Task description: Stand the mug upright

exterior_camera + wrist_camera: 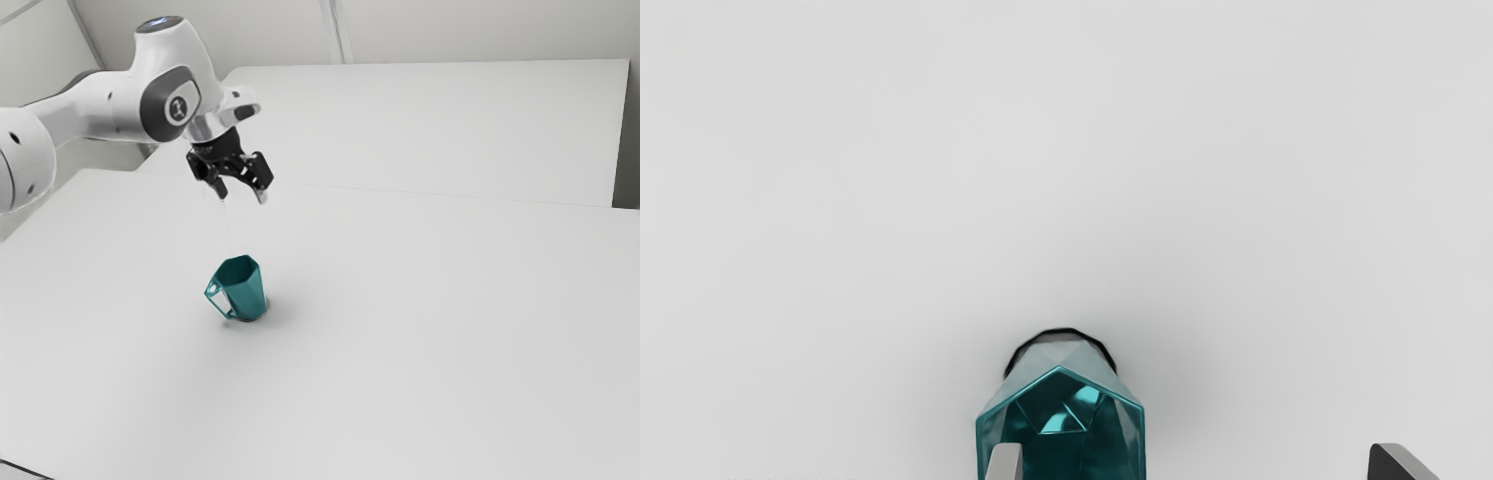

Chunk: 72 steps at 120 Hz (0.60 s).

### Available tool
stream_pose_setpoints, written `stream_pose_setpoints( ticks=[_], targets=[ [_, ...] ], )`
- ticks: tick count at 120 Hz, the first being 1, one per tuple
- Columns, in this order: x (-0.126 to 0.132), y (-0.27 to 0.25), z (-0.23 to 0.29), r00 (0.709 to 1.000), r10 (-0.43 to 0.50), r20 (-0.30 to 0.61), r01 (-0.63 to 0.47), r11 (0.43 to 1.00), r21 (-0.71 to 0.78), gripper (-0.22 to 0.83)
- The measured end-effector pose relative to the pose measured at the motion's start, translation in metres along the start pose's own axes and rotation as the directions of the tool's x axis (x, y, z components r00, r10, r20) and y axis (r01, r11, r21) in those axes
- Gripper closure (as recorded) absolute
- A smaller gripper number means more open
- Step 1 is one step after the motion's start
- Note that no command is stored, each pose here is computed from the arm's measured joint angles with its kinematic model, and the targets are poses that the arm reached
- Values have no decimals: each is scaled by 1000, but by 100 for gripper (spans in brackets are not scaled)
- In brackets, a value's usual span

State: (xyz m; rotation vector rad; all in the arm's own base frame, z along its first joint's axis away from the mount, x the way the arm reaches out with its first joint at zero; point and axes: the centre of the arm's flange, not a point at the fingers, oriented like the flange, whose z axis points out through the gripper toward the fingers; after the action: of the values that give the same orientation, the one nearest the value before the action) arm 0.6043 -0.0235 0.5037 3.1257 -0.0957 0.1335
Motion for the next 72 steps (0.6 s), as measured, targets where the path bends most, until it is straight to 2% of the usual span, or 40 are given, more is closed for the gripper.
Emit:
stream_pose_setpoints(
  ticks=[16, 31, 72],
  targets=[
    [15, -7, -36, 1000, -3, -8, 3, 1000, -2, 2],
    [11, -3, -65, 1000, 11, 3, -11, 1000, -4, 1],
    [-2, -1, -71, 997, 20, 77, -19, 1000, -20, 0]
  ],
)
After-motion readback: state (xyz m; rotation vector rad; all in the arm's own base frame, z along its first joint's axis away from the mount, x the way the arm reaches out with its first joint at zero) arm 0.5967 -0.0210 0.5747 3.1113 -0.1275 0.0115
